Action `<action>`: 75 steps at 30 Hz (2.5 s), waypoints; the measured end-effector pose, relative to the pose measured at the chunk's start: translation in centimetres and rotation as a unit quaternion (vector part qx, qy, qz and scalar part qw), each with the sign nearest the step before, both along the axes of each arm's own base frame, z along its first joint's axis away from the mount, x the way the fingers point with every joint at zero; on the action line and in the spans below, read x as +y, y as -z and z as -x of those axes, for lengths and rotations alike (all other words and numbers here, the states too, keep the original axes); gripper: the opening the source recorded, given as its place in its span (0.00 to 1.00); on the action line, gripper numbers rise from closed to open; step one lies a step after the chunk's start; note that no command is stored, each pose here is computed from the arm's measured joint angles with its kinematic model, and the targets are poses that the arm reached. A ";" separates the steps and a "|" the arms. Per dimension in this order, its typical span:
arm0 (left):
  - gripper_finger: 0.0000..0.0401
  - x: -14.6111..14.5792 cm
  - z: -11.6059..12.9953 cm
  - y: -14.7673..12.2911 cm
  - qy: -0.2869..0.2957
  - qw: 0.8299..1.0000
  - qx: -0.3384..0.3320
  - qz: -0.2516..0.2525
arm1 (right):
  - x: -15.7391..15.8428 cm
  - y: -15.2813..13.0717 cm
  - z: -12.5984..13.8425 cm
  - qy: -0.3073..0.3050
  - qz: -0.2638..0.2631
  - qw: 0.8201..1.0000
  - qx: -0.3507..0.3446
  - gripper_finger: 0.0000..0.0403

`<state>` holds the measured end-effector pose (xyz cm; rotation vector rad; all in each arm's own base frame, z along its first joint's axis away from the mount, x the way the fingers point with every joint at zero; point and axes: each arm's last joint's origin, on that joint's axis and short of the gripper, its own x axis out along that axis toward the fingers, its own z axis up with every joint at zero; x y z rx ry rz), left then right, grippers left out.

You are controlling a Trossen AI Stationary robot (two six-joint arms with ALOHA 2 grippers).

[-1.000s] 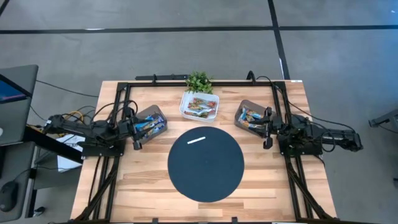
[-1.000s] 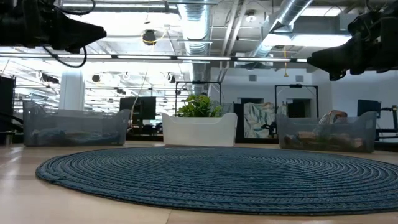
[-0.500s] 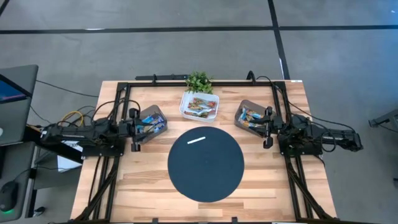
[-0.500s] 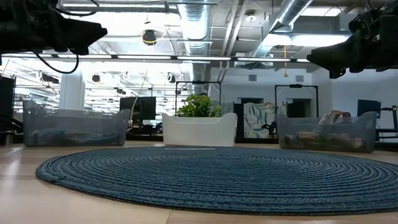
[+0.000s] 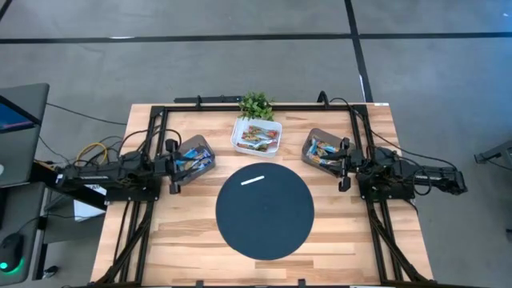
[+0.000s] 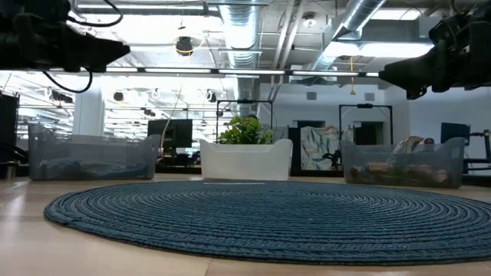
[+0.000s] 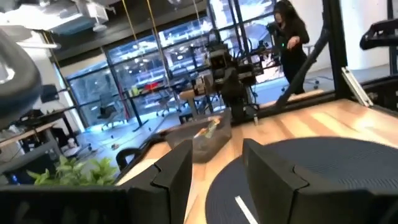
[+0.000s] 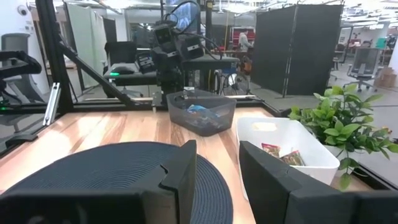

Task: Pick and place Granola Bars by type
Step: Return to Home Position

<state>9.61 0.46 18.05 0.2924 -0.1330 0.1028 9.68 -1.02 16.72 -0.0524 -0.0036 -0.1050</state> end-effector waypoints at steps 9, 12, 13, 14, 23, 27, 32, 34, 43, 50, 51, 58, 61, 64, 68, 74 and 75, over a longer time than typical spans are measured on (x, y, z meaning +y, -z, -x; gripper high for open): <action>0.34 0.0 0.0 0.4 -0.004 1.000 0.018 0.006 | 0.0 0.0 0.0 0.000 0.000 1.000 0.000 0.29; 0.34 0.1 -0.1 0.7 -0.013 0.999 0.035 0.003 | 0.0 0.0 0.0 0.000 0.000 1.000 0.000 0.29; 0.34 0.1 -0.1 0.8 -0.022 0.999 0.043 0.004 | 0.0 0.0 0.0 0.000 0.000 1.000 0.000 0.29; 0.34 0.2 -0.1 0.9 -0.033 0.998 0.045 0.005 | 0.0 0.0 0.0 0.000 0.000 1.000 0.000 0.29; 0.34 0.2 -0.2 1.0 -0.041 0.998 0.055 -0.005 | 0.0 0.0 0.0 0.000 0.000 1.000 0.000 0.29; 0.34 0.2 -0.2 1.0 -0.042 0.998 0.055 -0.006 | 0.0 0.0 0.0 0.000 0.000 1.000 0.000 0.29; 0.34 0.2 -0.2 1.0 -0.042 0.998 0.055 -0.006 | 0.0 0.0 0.0 0.000 0.000 1.000 0.000 0.29; 0.34 0.2 -0.2 1.0 -0.042 0.998 0.055 -0.006 | 0.0 0.0 0.0 0.000 0.000 1.000 0.000 0.29; 0.34 0.2 -0.2 1.0 -0.041 0.998 0.055 0.000 | 0.0 0.0 0.0 0.000 0.000 1.000 0.000 0.29; 0.34 0.2 -0.2 1.0 -0.042 0.998 0.056 -0.002 | 0.0 0.0 0.0 0.000 0.000 1.000 0.000 0.29; 0.34 0.2 -0.2 1.0 -0.041 0.998 0.055 0.001 | 0.0 0.0 0.0 0.000 0.000 1.000 0.000 0.29; 0.34 0.2 -0.2 1.1 -0.041 0.998 0.055 0.005 | 0.0 0.0 0.0 0.000 0.000 1.000 0.000 0.29; 0.34 0.2 -0.2 1.1 -0.041 0.998 0.055 0.005 | 0.0 0.0 0.0 0.000 0.000 1.000 0.000 0.29; 0.34 0.2 -0.2 1.1 -0.041 0.998 0.055 0.005 | 0.0 0.0 0.0 0.000 0.000 1.000 0.000 0.29; 0.34 0.2 -0.2 1.1 -0.041 0.998 0.055 0.006 | 0.0 0.0 0.0 0.000 0.000 1.000 0.000 0.29; 0.34 0.2 -0.2 1.1 -0.041 0.998 0.055 0.006 | 0.0 0.0 0.0 0.000 0.000 1.000 0.000 0.29; 0.34 0.2 -0.2 1.1 -0.041 0.998 0.055 0.006 | 0.0 0.0 0.0 0.000 0.000 1.000 0.000 0.29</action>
